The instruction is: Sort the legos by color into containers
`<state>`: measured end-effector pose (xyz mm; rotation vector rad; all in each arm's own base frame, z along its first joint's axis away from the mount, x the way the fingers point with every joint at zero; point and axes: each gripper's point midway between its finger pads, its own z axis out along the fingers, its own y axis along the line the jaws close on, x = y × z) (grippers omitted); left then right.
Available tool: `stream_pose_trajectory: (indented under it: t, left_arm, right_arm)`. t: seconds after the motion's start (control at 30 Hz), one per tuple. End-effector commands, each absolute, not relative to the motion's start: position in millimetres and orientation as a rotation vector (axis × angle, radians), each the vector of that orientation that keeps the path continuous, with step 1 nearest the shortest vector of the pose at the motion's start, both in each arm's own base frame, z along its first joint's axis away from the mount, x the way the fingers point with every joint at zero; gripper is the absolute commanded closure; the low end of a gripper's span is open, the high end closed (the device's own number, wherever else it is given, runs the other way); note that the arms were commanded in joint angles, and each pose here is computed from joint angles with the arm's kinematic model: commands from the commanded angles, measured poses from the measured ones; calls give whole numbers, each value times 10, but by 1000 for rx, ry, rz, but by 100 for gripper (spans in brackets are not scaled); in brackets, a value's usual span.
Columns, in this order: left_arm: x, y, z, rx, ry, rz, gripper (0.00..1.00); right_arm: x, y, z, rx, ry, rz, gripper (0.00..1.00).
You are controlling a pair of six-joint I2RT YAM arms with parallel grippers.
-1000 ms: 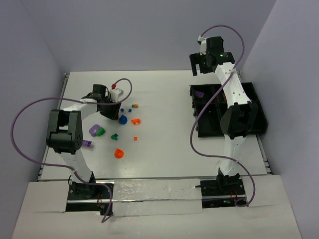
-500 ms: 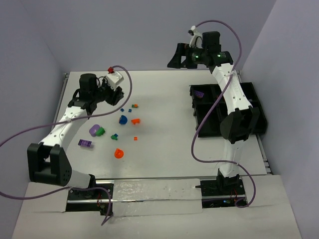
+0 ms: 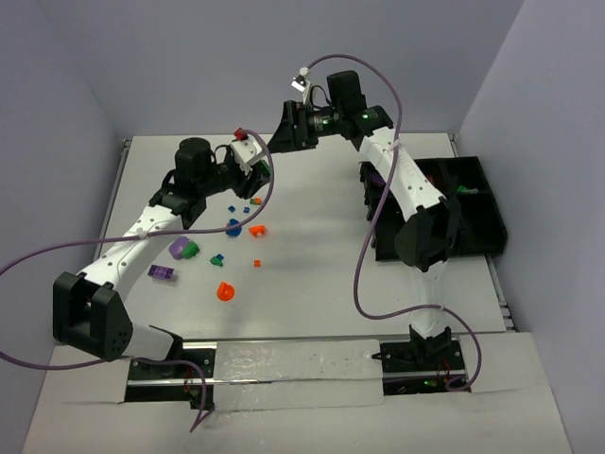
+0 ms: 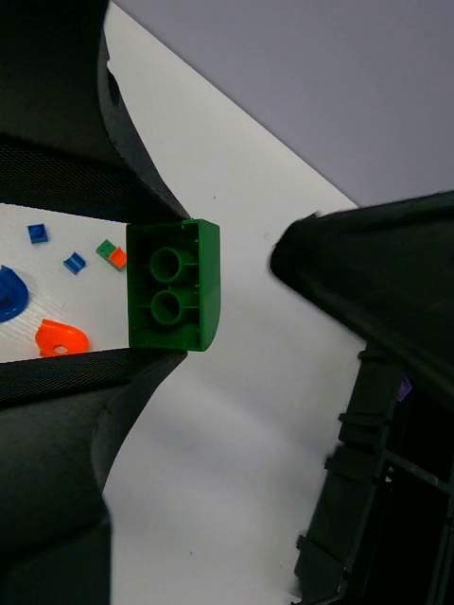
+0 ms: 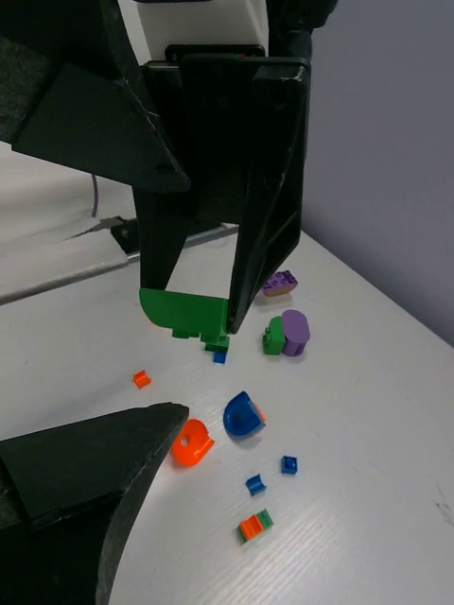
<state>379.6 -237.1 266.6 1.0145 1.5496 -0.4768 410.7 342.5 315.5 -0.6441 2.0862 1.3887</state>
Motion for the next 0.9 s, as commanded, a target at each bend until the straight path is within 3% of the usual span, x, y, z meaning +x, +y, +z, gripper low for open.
stream_pose_trajectory:
  t: [0.0, 0.33, 0.43, 0.5, 0.6, 0.67, 0.7, 0.77, 0.83, 0.87]
  left_arm:
    - [3853, -2497, 3216, 962, 1404, -484, 77]
    - [3830, -2547, 3400, 953, 1362, -500, 80]
    - [3807, -2563, 3421, 954, 1356, -507, 80]
    - [3791, -2571, 3414, 956, 1356, -509, 80]
    - [3766, -2581, 3413, 954, 1357, -516, 80]
    - [3760, -2586, 3399, 955, 1360, -518, 79]
    - [3763, -2587, 3394, 950, 1366, -517, 77]
    - [3816, -2560, 3393, 910, 1395, -506, 47]
    - [3910, -2501, 3387, 827, 1447, -493, 13]
    - [3948, -2479, 3393, 793, 1467, -489, 1]
  right_arm:
    - [3908, 3535, 3096, -767, 2075, 1452, 3]
    - [3782, 3566, 2994, -853, 2076, 1447, 11]
    - [3779, 3577, 3001, -858, 2071, 1445, 24]
    - [3787, 3587, 3028, -853, 2062, 1449, 38]
    - [3807, 3609, 3120, -852, 2028, 1459, 48]
    - [3798, 3625, 3175, -857, 2010, 1474, 59]
    - [3801, 3623, 3192, -859, 2004, 1472, 69]
    - [3812, 3590, 3216, -861, 1995, 1462, 87]
    - [3903, 3449, 3254, -822, 1998, 1416, 97]
    - [3945, 3374, 3278, -799, 2001, 1389, 100]
